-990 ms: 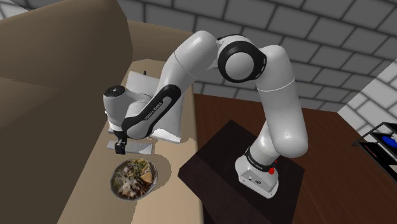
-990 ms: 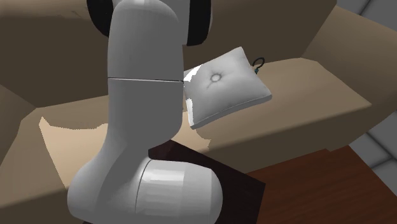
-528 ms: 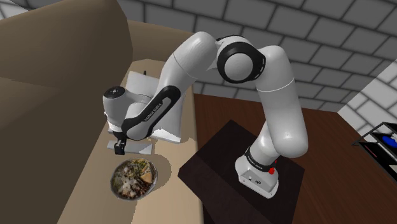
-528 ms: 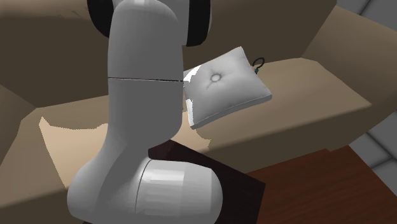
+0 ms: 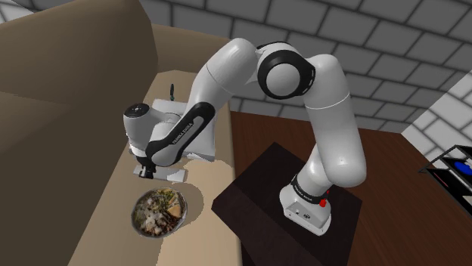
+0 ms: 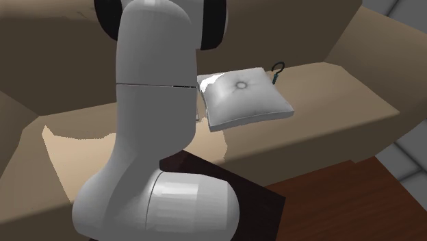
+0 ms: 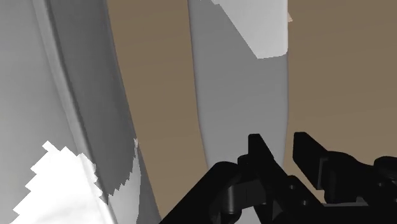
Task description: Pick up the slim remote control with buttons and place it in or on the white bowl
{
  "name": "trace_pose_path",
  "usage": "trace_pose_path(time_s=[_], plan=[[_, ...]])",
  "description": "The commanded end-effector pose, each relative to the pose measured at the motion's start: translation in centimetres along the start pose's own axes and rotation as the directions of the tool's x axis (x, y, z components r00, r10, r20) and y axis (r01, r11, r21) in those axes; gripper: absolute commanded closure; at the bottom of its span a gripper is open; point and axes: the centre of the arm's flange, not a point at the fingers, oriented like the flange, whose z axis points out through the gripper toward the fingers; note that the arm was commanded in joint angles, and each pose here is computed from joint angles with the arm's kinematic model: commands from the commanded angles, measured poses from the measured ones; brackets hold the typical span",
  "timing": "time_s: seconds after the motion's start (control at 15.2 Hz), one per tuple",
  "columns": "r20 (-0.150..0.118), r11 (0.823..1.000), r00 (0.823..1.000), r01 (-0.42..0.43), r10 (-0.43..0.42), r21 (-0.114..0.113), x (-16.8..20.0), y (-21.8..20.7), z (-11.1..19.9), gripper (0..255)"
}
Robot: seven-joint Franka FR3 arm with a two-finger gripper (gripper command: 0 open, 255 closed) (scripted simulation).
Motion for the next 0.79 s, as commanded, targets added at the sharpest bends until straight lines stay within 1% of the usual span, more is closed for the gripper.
trace_pose_path(time_s=[0.0, 0.07, 0.53, 0.59, 0.66, 0.73], plan=[[0.012, 1.000, 1.000, 0.005, -0.005, 0.007, -0.5, -0.6, 1.0, 255], [0.012, 1.000, 1.000, 0.005, -0.005, 0.006, -0.2, 0.8, 1.4, 255], [0.012, 1.000, 1.000, 0.005, -0.005, 0.006, -0.3, 1.0, -2.3, 255], [0.011, 1.000, 1.000, 0.005, -0.005, 0.006, -0.3, 1.0, -1.9, 255], [0.011, 1.000, 1.000, 0.005, -0.005, 0.006, -0.3, 1.0, -1.9, 0], [-0.019, 1.000, 1.000, 0.002, -0.002, 0.019, -1.8, 2.0, -1.8, 0]])
